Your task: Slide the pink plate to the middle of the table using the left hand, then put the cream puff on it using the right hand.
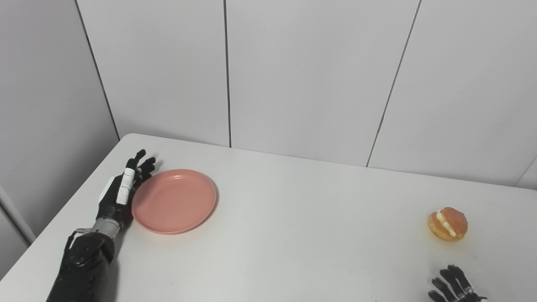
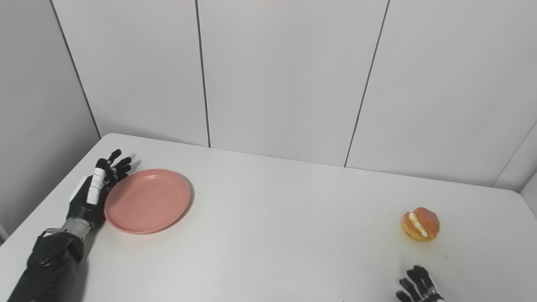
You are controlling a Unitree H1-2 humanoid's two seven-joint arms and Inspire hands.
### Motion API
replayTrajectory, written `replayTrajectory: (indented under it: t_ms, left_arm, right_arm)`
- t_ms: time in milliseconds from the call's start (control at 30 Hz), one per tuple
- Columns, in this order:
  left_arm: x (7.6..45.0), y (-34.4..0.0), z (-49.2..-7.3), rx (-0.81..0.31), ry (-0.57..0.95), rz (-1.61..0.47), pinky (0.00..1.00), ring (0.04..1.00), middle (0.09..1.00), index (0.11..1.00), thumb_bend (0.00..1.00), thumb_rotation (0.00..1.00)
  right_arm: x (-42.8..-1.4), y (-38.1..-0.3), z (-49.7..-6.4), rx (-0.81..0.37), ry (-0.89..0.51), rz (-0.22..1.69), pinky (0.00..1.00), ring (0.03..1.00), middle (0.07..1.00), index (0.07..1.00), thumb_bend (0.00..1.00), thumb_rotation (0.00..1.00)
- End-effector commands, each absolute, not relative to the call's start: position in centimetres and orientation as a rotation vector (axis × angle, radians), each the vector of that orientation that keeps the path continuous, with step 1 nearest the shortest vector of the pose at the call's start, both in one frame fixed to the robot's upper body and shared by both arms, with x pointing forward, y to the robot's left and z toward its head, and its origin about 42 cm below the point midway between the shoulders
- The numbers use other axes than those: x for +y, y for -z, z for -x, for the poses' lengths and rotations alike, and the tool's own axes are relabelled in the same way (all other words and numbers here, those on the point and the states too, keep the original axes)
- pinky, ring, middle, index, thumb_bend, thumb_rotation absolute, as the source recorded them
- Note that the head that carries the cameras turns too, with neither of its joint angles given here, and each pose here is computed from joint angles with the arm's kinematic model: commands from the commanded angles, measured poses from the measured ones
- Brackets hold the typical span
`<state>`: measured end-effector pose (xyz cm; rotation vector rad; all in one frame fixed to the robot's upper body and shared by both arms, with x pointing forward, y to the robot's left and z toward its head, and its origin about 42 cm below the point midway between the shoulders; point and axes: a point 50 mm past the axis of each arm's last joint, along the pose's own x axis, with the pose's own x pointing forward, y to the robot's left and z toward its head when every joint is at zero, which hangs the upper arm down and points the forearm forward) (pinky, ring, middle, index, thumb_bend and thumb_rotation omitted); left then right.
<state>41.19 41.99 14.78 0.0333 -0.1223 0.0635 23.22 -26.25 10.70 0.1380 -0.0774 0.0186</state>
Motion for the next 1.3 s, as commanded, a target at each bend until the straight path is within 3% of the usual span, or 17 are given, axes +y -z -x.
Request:
replayTrajectory:
  t_ms: [0,267,600,1267]
  left_arm:
    - [40.7,-15.8,-42.0,-0.146,-0.032,-0.035,0.93,0.923,0.9,0.94,0.93,0.93]
    - [37.2,-15.7,-42.4,-0.16,0.03,-0.022,0.98,0.919,0.887,0.957,0.89,0.95]
    - [34.0,-15.8,-42.9,-0.145,0.054,-0.008,0.95,0.915,0.897,0.933,0.92,0.96]
    - [31.6,-15.7,-43.5,-0.127,0.093,0.026,1.0,0.925,0.9,0.946,0.9,0.96]
  right_arm:
    - [-26.0,-10.3,-22.8,-0.039,-0.025,-0.142,0.86,0.882,0.908,0.892,0.83,1.0]
    - [-25.8,-10.3,-22.8,-0.037,-0.027,-0.156,0.86,0.886,0.914,0.892,0.82,1.0]
    - [-25.5,-10.5,-22.7,-0.04,-0.029,-0.14,0.84,0.867,0.899,0.888,0.84,1.0]
    - [-22.1,-11.5,-23.3,-0.054,-0.024,-0.121,0.78,0.824,0.878,0.875,0.85,1.0]
